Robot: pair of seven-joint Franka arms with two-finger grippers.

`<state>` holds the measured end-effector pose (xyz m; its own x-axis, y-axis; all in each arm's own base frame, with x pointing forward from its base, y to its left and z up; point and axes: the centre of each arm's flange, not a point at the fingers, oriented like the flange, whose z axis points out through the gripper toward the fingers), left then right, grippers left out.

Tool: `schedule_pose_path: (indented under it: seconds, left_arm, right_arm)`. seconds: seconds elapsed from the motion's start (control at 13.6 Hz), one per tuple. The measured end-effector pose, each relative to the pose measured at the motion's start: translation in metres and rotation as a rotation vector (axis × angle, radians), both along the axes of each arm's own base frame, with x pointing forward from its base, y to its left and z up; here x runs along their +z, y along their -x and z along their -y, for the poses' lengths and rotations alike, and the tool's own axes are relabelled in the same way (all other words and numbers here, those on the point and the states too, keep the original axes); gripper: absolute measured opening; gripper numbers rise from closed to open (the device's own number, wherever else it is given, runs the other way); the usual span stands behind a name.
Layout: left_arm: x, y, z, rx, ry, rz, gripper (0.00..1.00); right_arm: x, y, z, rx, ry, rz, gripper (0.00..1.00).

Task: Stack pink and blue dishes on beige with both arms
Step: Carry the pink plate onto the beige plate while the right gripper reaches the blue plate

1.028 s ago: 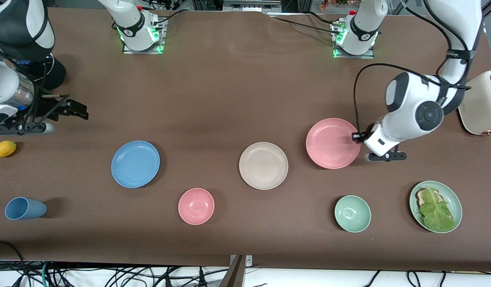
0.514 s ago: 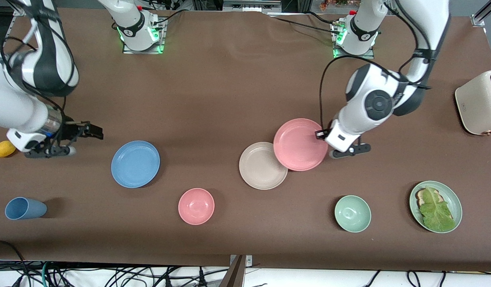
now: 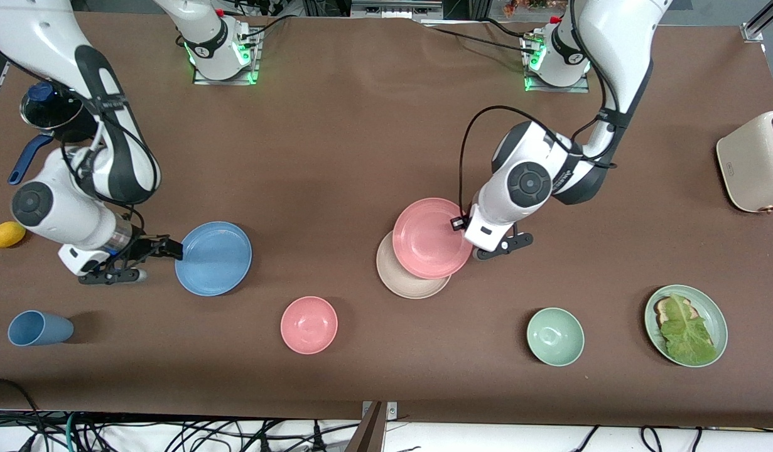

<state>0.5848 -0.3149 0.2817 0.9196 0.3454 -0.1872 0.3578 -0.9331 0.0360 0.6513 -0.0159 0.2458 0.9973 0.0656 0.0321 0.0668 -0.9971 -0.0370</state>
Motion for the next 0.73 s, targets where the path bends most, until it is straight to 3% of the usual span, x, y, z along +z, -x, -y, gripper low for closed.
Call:
schedule_pose_path:
  seconds: [0.44, 0.73]
  left_arm:
    - [-0.015, -0.011, 0.02, 0.03, 0.018, 0.011, 0.06]
    - [-0.024, -0.021, 0.018, 0.03, 0.033, 0.038, 0.06]
  right_arm:
    - [-0.041, 0.003, 0.003, -0.007, -0.004, -0.031, 0.97]
    - [-0.052, 0.005, 0.006, -0.014, -0.007, -0.043, 0.85]
